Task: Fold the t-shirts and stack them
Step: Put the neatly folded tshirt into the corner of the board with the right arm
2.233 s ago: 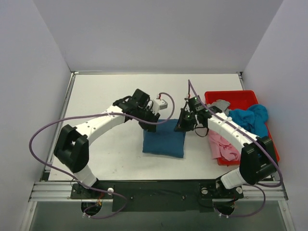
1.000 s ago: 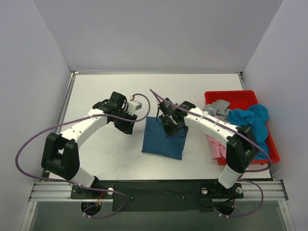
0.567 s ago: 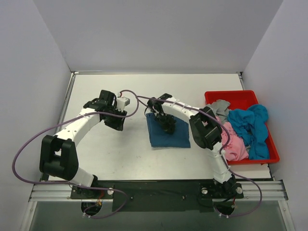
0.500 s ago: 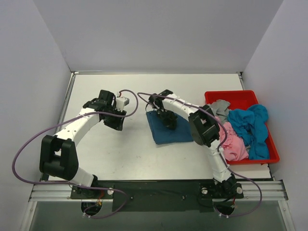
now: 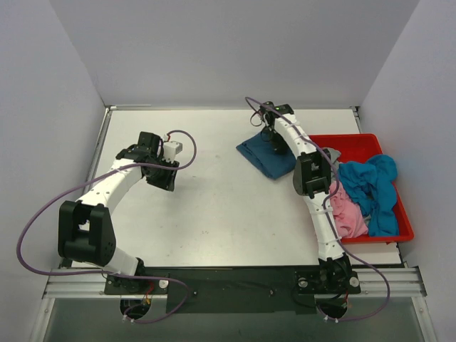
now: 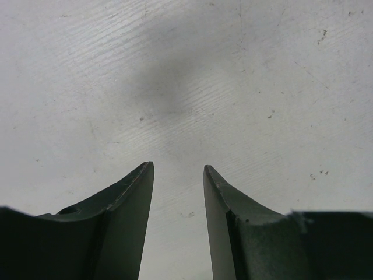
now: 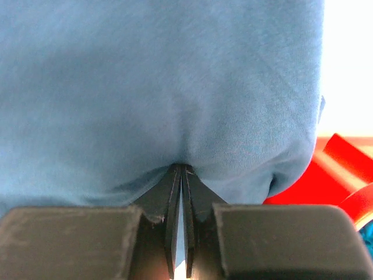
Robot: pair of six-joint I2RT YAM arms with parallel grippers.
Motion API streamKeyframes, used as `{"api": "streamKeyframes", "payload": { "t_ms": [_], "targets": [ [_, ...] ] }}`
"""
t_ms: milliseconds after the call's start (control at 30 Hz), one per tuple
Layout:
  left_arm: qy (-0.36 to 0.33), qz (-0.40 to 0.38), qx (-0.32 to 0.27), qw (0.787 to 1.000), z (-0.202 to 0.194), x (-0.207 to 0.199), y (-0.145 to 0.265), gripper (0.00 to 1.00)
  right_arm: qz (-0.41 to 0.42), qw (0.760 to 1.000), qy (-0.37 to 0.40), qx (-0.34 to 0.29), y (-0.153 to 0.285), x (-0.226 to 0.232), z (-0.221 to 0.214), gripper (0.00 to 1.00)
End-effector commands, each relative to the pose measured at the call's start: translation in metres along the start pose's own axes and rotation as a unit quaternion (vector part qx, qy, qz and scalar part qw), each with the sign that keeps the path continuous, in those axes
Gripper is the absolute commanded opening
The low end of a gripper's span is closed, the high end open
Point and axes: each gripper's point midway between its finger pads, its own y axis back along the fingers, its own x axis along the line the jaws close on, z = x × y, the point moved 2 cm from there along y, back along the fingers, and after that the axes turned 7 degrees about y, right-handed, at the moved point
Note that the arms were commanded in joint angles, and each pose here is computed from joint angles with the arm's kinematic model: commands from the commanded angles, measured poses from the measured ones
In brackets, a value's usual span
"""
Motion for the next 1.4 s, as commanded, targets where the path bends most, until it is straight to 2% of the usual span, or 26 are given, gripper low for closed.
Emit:
{"api": "streamKeyframes", "payload": {
  "t_ms": [0, 33, 67, 167, 233, 300, 333, 367, 433, 533, 700, 800, 900, 1000, 1067, 1167, 1200, 1233, 1267, 1300, 1367],
  "targets": [
    [0.000, 0.003, -0.017, 1.000, 0.014, 0.004, 0.003, 0.50, 0.067, 0.997, -0.027, -0.035, 0.001, -0.004, 0.011, 0.02],
    [0.001, 0.003, -0.016, 1.000, 0.015, 0.005, 0.002, 0.50, 0.092, 0.995, -0.008, -0.047, 0.000, 0.004, 0.013, 0.04],
    [0.001, 0.002, -0.017, 1.000, 0.016, 0.005, 0.002, 0.50, 0.096, 0.993, 0.002, -0.071, 0.017, 0.003, 0.019, 0.04],
    [0.002, 0.000, -0.010, 1.000, 0.015, 0.005, 0.000, 0.50, 0.184, 0.968, 0.004, -0.168, 0.062, 0.008, 0.045, 0.10],
    [0.002, -0.001, -0.008, 1.000, 0.014, 0.005, 0.001, 0.50, 0.203, 0.949, -0.003, -0.243, 0.101, -0.012, 0.060, 0.23],
    [-0.002, 0.000, -0.008, 1.000, 0.013, 0.004, 0.004, 0.50, 0.181, 0.936, -0.029, -0.301, 0.131, -0.047, 0.068, 0.42],
    [-0.005, -0.001, -0.010, 1.000, 0.014, 0.004, 0.005, 0.50, 0.171, 0.932, -0.049, -0.317, 0.141, -0.063, 0.069, 0.58],
    [-0.006, -0.001, -0.007, 1.000, 0.012, 0.004, 0.006, 0.50, 0.159, 0.926, -0.073, -0.334, 0.145, -0.087, 0.070, 0.64],
    [-0.008, -0.001, -0.006, 1.000, 0.012, 0.004, 0.008, 0.50, 0.159, 0.917, -0.117, -0.346, 0.140, -0.112, 0.070, 0.71],
    [-0.006, 0.005, -0.007, 1.000, 0.016, 0.006, 0.009, 0.50, 0.212, 0.907, -0.165, -0.324, 0.105, -0.109, 0.073, 0.75],
    [-0.001, 0.010, -0.002, 1.000, 0.017, 0.012, 0.009, 0.50, 0.257, 0.914, -0.148, -0.278, 0.057, -0.075, 0.072, 0.80],
    [0.002, 0.011, 0.002, 1.000, 0.015, 0.014, 0.007, 0.50, 0.235, 0.924, -0.165, -0.252, 0.040, -0.074, 0.070, 0.80],
    [0.003, 0.012, 0.003, 1.000, 0.015, 0.014, 0.006, 0.50, 0.229, 0.929, -0.188, -0.224, 0.021, -0.067, 0.067, 0.79],
    [0.003, 0.011, 0.003, 1.000, 0.017, 0.014, 0.006, 0.50, 0.189, 0.944, -0.186, -0.197, 0.004, -0.062, 0.063, 0.73],
    [0.003, 0.010, 0.001, 1.000, 0.019, 0.014, 0.007, 0.50, 0.183, 0.947, -0.186, -0.184, 0.001, -0.060, 0.063, 0.63],
    [0.003, 0.014, 0.000, 1.000, 0.020, 0.016, 0.008, 0.50, 0.172, 0.946, -0.206, -0.181, -0.002, -0.067, 0.061, 0.38],
    [0.002, 0.016, -0.001, 1.000, 0.021, 0.016, 0.008, 0.50, 0.175, 0.945, -0.211, -0.181, -0.003, -0.070, 0.060, 0.33],
    [0.002, 0.017, -0.002, 1.000, 0.021, 0.016, 0.008, 0.50, 0.183, 0.942, -0.212, -0.183, -0.002, -0.068, 0.061, 0.22],
    [0.002, 0.017, 0.000, 1.000, 0.021, 0.017, 0.008, 0.50, 0.182, 0.941, -0.216, -0.184, -0.004, -0.073, 0.060, 0.16],
    [0.002, 0.017, 0.000, 1.000, 0.021, 0.016, 0.008, 0.50, 0.175, 0.941, -0.219, -0.190, -0.003, -0.078, 0.061, 0.02],
    [0.002, 0.018, -0.001, 1.000, 0.022, 0.017, 0.008, 0.50, 0.165, 0.936, -0.232, -0.206, -0.001, -0.091, 0.065, 0.00]
  ]
}}
